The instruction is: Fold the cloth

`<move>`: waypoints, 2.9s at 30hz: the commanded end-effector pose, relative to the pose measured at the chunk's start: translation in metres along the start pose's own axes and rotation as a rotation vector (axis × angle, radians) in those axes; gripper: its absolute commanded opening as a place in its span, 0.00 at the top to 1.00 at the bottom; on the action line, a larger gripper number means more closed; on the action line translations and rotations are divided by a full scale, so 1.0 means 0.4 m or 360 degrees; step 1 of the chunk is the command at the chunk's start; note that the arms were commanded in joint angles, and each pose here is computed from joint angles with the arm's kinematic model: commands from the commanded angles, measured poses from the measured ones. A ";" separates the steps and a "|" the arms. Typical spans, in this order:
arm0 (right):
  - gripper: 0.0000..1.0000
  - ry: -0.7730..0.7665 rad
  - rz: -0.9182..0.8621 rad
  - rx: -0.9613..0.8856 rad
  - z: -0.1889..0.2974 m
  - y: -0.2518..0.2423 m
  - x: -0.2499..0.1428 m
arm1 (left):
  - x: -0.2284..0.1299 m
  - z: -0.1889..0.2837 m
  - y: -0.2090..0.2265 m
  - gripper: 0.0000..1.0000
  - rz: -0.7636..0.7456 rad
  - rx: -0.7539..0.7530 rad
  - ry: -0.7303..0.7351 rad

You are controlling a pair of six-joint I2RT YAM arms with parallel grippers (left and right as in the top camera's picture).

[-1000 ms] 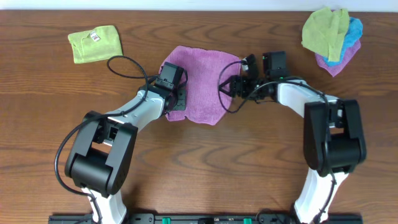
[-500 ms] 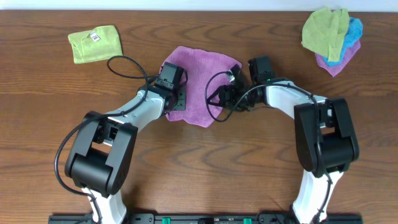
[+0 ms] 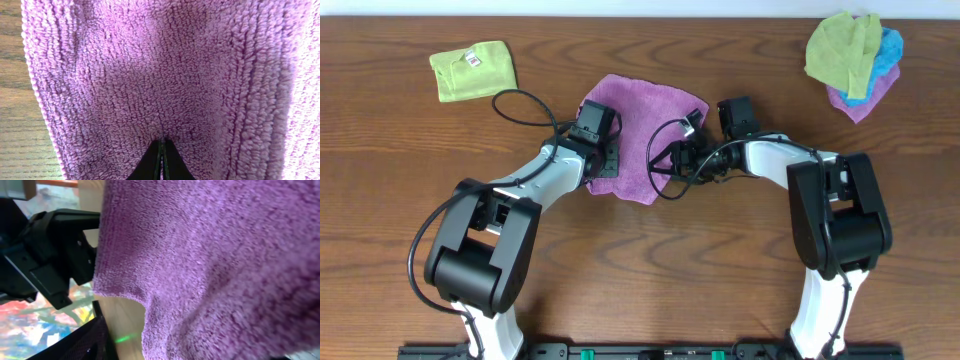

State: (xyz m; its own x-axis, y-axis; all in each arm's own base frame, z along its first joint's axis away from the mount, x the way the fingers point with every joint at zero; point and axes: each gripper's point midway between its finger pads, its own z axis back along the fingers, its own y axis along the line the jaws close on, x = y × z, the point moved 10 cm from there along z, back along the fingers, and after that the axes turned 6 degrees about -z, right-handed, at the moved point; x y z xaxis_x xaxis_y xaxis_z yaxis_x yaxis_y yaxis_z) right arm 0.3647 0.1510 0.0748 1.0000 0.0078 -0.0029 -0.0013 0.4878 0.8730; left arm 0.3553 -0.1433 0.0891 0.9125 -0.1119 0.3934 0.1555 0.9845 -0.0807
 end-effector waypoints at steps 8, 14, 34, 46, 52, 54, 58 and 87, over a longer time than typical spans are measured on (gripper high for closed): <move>0.26 -0.0096 0.0180 0.0150 0.075 0.164 -0.006 | -0.056 -0.060 0.033 0.94 -0.0036 0.0161 0.0155; 0.26 -0.0148 0.0297 0.0289 0.133 0.269 -0.019 | -0.050 -0.059 0.061 0.94 -0.0060 0.0255 0.0139; 0.29 -0.0184 0.0138 -0.0169 0.194 0.217 -0.085 | -0.044 -0.056 0.169 0.94 0.0134 0.0237 0.0191; 0.43 -0.0420 0.0226 -0.0616 0.187 0.176 -0.045 | -0.111 -0.042 0.146 0.94 0.0217 0.0033 0.0515; 0.46 -0.0481 0.0213 -0.0683 0.216 0.155 -0.032 | -0.168 -0.018 0.137 0.94 0.0256 0.0006 0.0787; 0.46 -0.0497 0.0193 -0.0692 0.231 0.145 -0.029 | -0.181 -0.012 0.128 0.94 0.0239 0.0014 0.0848; 0.48 -0.0503 0.0139 -0.0744 0.283 0.106 -0.031 | -0.194 0.001 0.099 0.94 0.0178 0.0017 0.0898; 0.37 -0.0259 0.0289 -0.0786 0.390 0.171 -0.200 | -0.194 0.373 0.070 0.94 0.0299 0.0117 0.0224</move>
State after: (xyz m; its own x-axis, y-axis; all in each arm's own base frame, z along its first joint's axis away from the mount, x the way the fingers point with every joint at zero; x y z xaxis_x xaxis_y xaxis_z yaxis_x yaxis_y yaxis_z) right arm 0.2955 0.0421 0.2115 0.9725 -0.0322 0.2309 -0.0921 0.8567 0.5075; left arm 0.2501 -0.0954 0.1956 0.9683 -0.0046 0.2498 0.0200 0.9980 -0.0593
